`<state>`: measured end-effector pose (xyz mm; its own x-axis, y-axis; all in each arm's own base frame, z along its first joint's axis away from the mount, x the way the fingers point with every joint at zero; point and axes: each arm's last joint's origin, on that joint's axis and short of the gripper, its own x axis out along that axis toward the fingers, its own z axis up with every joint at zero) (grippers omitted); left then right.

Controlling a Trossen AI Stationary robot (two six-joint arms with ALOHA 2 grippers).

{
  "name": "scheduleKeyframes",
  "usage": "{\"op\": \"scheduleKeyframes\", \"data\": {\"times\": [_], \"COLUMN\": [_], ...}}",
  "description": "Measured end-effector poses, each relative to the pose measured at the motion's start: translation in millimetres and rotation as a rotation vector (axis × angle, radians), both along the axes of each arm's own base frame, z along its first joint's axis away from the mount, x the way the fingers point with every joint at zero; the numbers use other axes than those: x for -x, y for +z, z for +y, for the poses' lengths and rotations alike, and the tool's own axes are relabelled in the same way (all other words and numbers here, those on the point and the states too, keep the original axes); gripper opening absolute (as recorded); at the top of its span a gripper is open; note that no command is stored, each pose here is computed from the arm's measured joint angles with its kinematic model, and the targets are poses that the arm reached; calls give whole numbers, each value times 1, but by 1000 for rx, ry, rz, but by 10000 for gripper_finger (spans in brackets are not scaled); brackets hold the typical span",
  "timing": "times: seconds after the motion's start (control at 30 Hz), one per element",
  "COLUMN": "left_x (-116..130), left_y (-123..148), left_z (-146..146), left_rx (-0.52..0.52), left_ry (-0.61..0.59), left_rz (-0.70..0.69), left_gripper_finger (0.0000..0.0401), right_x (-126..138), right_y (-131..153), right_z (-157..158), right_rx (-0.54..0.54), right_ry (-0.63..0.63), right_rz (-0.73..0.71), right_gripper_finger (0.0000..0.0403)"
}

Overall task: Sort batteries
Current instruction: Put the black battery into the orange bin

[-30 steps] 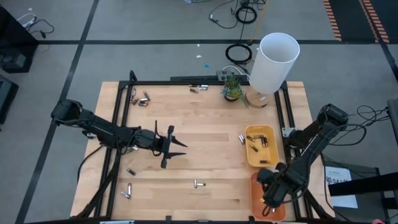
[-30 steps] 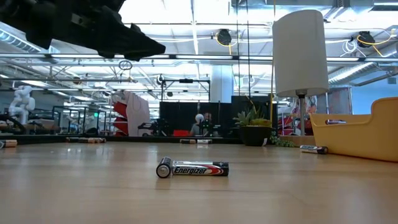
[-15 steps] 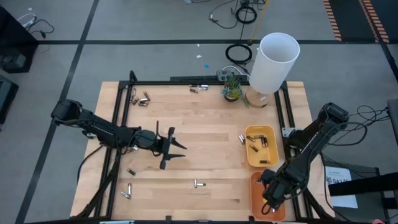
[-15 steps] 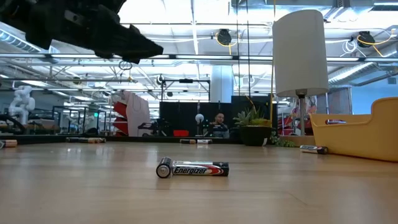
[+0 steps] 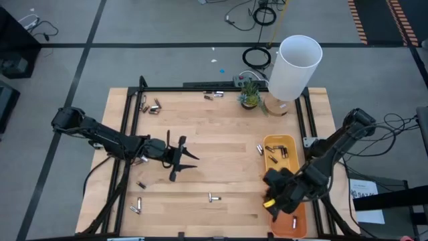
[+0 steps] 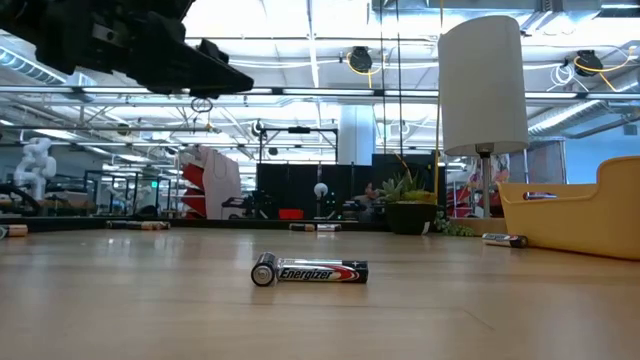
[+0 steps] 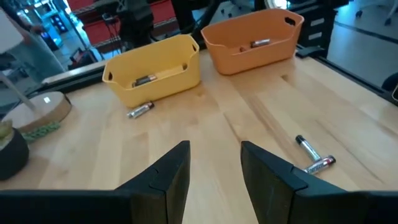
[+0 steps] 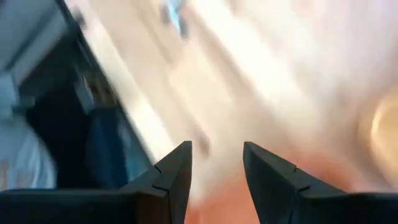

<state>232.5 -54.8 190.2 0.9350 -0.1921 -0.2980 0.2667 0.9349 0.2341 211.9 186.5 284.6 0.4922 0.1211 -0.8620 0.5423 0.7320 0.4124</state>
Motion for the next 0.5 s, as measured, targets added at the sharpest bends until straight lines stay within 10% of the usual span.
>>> {"op": "scheduleKeyframes", "data": {"times": [0.5], "left_x": [2], "left_y": [-5], "left_z": [0], "left_rx": [-15], "left_ry": [-1], "left_rz": [48], "left_gripper_finger": [153], "right_x": [-105], "right_y": [-37], "right_z": [-6], "right_rx": [343], "right_ry": [323], "right_rz": [-404], "right_gripper_finger": [141]}}
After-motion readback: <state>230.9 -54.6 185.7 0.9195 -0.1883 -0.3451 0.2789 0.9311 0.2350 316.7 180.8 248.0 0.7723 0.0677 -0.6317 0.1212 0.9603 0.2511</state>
